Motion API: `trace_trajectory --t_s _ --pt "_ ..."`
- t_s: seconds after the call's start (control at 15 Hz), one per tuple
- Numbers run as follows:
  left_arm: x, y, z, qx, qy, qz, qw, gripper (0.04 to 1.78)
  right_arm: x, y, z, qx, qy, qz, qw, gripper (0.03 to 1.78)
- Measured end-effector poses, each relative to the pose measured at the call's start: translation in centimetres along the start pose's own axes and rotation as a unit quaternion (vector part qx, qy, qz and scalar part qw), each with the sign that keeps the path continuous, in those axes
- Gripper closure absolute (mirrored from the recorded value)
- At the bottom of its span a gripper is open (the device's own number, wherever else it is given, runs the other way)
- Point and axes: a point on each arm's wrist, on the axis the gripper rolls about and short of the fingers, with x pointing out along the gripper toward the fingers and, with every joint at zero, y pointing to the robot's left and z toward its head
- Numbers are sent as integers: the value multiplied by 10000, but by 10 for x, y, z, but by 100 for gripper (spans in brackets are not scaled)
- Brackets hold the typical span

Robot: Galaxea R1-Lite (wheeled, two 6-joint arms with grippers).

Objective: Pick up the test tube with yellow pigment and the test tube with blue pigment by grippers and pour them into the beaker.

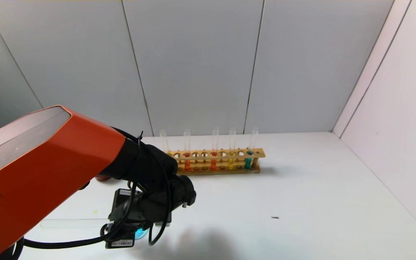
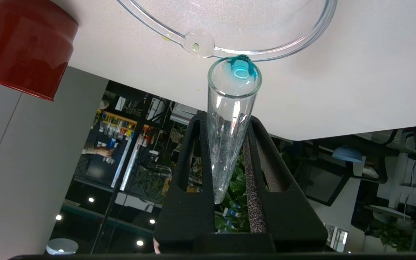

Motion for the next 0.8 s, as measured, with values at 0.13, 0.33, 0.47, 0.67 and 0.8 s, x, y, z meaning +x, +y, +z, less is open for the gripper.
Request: trace_trajectory --t_s 0.13,0.33,0.47,0.67,0.8 --pt "0 0 0 13 9 -4 10000 152 0 0 0 0 0 2 10000 7" --pt "0 -1 0 21 21 -7 10000 152 0 0 0 0 2 2 10000 7" --pt "0 -1 0 31 32 -20 10000 152 0 0 0 0 0 2 10000 7" --pt "0 0 0 30 32 -16 10000 152 0 0 0 0 0 2 10000 7" --pt "-1 1 0 -21 -14 -11 10000 152 0 0 0 0 0 0 10000 7"
